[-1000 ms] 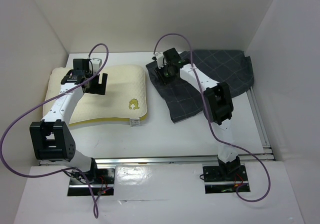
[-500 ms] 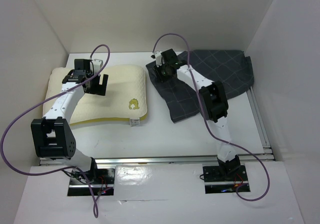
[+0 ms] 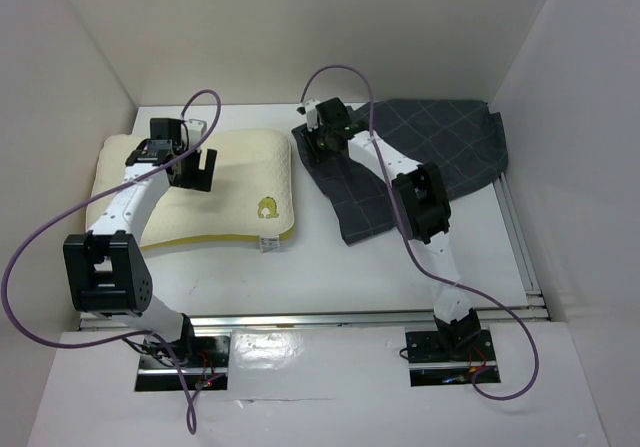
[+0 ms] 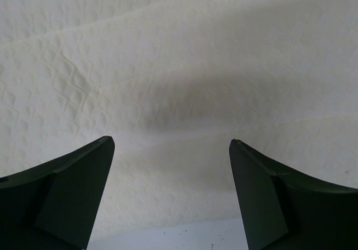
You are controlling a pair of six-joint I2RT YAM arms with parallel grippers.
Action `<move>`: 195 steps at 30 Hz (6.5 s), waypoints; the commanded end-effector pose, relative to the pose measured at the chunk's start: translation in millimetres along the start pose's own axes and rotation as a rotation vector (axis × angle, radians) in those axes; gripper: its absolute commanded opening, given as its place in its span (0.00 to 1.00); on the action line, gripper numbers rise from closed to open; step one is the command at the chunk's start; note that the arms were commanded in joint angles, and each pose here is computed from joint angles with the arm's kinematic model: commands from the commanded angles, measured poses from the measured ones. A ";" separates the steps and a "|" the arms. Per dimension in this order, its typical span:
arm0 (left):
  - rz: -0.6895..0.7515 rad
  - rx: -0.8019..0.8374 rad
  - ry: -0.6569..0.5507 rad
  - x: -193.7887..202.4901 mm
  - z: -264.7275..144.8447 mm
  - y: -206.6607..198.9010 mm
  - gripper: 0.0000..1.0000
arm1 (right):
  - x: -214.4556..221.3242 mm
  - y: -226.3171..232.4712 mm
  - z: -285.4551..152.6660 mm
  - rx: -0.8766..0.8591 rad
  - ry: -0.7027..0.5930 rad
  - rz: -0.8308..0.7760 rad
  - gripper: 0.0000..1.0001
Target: Put the pillow into the pillowcase
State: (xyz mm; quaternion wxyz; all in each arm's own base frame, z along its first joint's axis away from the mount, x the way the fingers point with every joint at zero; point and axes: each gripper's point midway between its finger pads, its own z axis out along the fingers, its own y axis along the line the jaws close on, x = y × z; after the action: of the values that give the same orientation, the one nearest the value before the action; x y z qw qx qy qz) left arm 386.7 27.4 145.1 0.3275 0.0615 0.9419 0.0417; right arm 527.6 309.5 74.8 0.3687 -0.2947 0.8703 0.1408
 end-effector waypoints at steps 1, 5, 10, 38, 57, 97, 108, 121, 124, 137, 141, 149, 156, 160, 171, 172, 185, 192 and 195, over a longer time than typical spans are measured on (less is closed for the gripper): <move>0.014 -0.011 -0.050 -17.8 -1.0 2.6 0.98 | -31.0 -4.0 4.4 0.064 -0.098 -0.003 0.45; 0.014 -0.011 -0.050 -19.7 0.4 2.9 0.98 | -28.6 -12.7 10.0 0.110 -0.096 -0.001 0.45; 0.013 -0.020 -0.048 -21.2 1.9 4.8 0.98 | -27.7 -20.5 16.5 0.151 -0.102 0.001 0.38; -0.004 0.031 -0.048 -34.2 10.5 -2.5 0.98 | -32.4 -172.4 -65.9 0.322 -0.106 0.050 0.47; 0.005 0.041 -0.040 -34.3 15.3 -3.8 0.98 | 38.4 -89.5 -102.9 0.159 0.105 0.169 0.85; 0.283 0.434 0.065 -24.1 16.6 -72.5 0.99 | 40.7 -97.2 -72.3 0.007 0.096 0.214 0.00; 0.687 0.402 0.092 -13.3 37.4 -110.8 0.99 | 35.2 -87.4 -85.3 -0.036 0.086 0.196 0.00; 0.819 0.306 -0.084 -79.0 65.9 -98.0 0.99 | 31.5 -79.8 -100.9 -0.068 0.087 0.154 0.00; 0.826 0.343 -0.063 -75.7 70.8 -102.9 0.99 | 33.1 -77.9 -101.5 -0.079 0.093 0.148 0.00; 0.693 0.622 0.141 -2.4 110.0 -136.7 0.99 | 37.0 -83.9 -111.0 -0.065 0.127 0.124 0.00; 0.681 0.651 0.182 21.8 114.7 -140.1 0.86 | 33.9 -91.3 -112.6 -0.049 0.123 0.128 0.00; 0.614 0.612 0.214 29.9 122.1 -142.3 0.00 | 16.9 -97.6 -119.7 -0.020 0.089 0.113 0.00; 0.620 0.690 0.042 -14.9 69.5 -155.8 0.00 | -3.6 -97.4 -136.3 -0.005 0.033 0.103 0.00; 0.615 0.732 -0.064 -45.8 28.3 -162.4 0.00 | -11.9 -96.0 -146.1 0.001 0.010 0.104 0.00; 0.673 0.922 -0.081 -50.8 -44.0 -218.8 0.00 | -36.6 -88.9 -180.3 0.007 -0.065 0.088 0.00; 0.683 0.925 -0.091 -53.5 -46.9 -222.4 0.00 | -36.7 -88.9 -180.4 0.007 -0.065 0.088 0.00; 0.713 1.033 -0.048 -42.3 -47.6 -278.1 0.00 | -44.3 -75.0 -206.7 -0.020 -0.104 0.084 0.00; 0.644 0.982 -0.121 -86.6 -24.0 -287.7 0.00 | 2.2 -39.0 -204.0 -0.135 0.002 0.118 0.00; 0.582 0.975 -0.155 -110.9 -15.7 -290.4 0.00 | 22.8 -26.9 -202.3 -0.167 0.045 0.122 0.00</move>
State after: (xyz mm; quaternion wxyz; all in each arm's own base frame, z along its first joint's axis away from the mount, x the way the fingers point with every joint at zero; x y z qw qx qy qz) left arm 406.7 -262.3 147.9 0.2343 0.4873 0.7895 -0.2903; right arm 442.1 178.1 188.2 0.3216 -0.2639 0.8858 0.2055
